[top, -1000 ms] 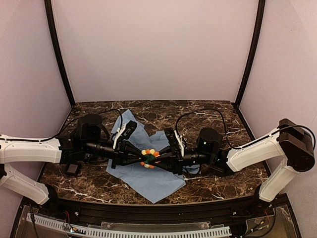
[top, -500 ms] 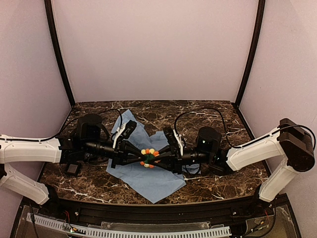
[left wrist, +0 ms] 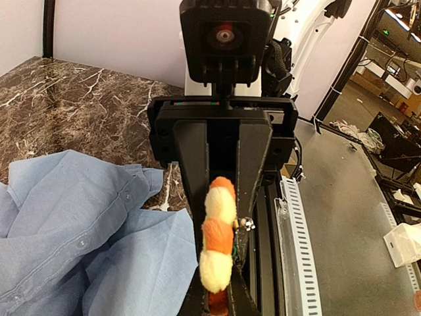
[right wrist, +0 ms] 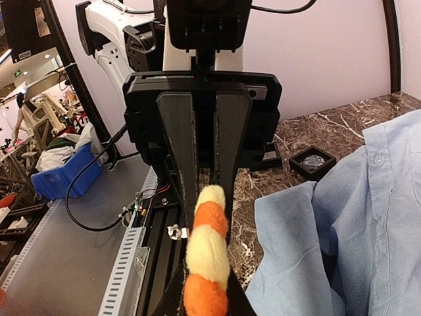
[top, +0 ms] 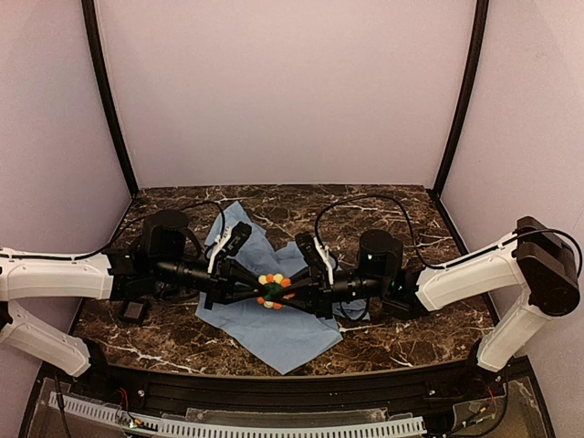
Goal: Remove the brooch from the garment
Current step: Close the brooch.
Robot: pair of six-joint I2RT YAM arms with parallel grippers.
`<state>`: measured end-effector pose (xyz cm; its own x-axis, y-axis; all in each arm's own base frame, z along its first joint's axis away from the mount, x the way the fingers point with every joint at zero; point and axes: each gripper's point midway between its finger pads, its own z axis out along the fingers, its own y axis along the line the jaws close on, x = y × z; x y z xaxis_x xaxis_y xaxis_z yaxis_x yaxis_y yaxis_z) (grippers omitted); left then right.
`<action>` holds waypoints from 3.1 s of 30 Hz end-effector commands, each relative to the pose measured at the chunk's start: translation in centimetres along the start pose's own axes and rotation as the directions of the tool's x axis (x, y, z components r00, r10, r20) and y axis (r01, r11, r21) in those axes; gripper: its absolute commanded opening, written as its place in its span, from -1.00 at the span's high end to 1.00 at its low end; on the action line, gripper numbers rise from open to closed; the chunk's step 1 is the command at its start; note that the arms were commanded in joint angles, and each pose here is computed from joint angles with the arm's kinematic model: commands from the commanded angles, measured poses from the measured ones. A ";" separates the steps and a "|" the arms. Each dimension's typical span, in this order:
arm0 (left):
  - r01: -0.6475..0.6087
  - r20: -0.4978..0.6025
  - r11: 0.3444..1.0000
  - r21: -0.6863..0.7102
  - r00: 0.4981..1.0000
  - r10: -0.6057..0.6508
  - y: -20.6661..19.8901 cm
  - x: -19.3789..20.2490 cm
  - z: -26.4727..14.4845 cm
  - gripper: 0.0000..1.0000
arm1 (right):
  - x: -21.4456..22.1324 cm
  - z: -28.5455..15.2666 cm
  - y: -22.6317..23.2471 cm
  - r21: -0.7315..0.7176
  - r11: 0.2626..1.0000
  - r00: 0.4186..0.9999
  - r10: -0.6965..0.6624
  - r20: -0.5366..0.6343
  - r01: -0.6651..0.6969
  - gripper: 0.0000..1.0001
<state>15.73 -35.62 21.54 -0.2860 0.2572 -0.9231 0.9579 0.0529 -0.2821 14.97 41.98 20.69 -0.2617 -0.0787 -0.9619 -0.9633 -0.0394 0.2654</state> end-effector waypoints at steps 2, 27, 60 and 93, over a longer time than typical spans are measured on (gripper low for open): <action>-0.027 0.022 0.997 0.077 0.999 0.026 -2.0 -0.6 0.1 0.98 | -0.6 0.6 -2.6 0.107 0.994 1.000 0.022 -0.003 -0.021 0.76; -0.022 0.015 0.997 0.075 1.000 0.021 -1.8 -0.4 0.3 0.98 | -0.6 0.7 -2.9 0.125 0.992 0.999 -0.001 -0.038 0.006 0.58; -0.021 0.022 0.999 0.046 1.000 0.020 -1.4 -0.5 0.1 0.98 | -2.0 -1.5 -2.2 0.172 0.984 0.996 -0.055 0.065 0.043 0.56; -0.021 0.017 0.999 0.044 1.000 0.020 -1.2 -0.4 0.3 0.74 | -1.5 -0.5 -3.2 0.185 0.983 0.999 0.001 0.032 -0.007 0.72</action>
<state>16.41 -35.68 21.43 -0.2808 0.2452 -0.9279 0.9597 0.0869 -0.2674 15.93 41.41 20.90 -0.2584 -0.0788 -0.9628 -0.9656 0.0514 0.2549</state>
